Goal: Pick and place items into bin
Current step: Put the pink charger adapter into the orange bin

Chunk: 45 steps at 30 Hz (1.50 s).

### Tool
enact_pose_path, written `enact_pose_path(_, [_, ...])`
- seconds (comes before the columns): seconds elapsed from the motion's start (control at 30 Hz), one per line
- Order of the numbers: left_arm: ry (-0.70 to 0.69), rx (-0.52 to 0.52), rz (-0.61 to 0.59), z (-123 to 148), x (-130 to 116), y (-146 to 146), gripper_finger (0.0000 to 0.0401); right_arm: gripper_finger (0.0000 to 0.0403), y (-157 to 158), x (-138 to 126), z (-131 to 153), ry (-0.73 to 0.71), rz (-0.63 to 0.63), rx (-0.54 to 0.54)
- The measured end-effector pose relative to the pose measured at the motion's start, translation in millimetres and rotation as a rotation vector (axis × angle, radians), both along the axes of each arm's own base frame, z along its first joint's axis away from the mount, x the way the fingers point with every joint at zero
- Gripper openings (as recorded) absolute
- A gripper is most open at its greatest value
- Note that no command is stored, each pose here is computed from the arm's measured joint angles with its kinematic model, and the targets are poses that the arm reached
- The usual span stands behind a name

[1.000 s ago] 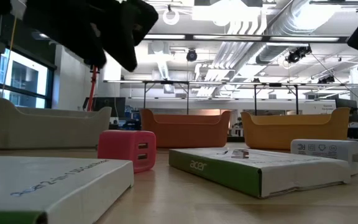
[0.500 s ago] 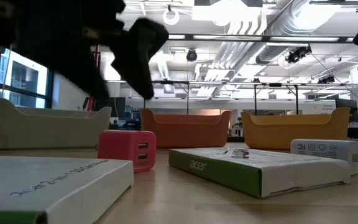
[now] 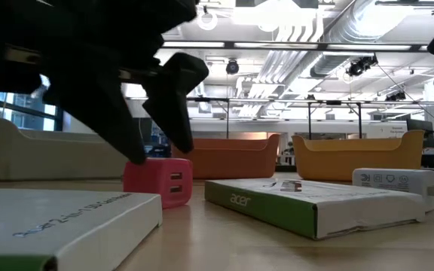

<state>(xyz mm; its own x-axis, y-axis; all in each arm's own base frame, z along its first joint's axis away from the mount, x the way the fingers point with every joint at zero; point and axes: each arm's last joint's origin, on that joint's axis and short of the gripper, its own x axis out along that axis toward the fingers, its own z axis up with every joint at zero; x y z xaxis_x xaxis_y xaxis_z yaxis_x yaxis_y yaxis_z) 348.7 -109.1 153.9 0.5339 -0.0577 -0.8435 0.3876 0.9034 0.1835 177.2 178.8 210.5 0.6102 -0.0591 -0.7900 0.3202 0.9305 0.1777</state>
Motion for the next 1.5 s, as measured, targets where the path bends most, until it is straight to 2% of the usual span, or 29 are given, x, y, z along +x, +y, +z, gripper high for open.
enact_pose_path(0.17, [-0.019, -0.046, -0.009, 1.6, 5.7, 9.6, 0.0224, 0.0124, -0.2, 0.0, 0.1, -0.002, -0.002, -0.004])
enact_pose_path(0.47, [-0.013, -0.09, -0.06, 2.0, 6.0, 8.5, 0.021, 0.0124, -0.6, -0.4, -0.2, 0.002, 0.001, -0.011])
enact_pose_path(0.83, [0.024, -0.137, 0.038, -17.2, 10.9, 7.5, 0.0209, 0.0124, -2.2, -0.2, -0.1, -0.009, -0.012, -0.032])
enact_pose_path(1.5, [0.04, -0.101, 0.09, -19.3, 9.3, 9.5, 0.02, 0.0124, -2.1, -0.1, -0.1, -0.009, -0.014, -0.029])
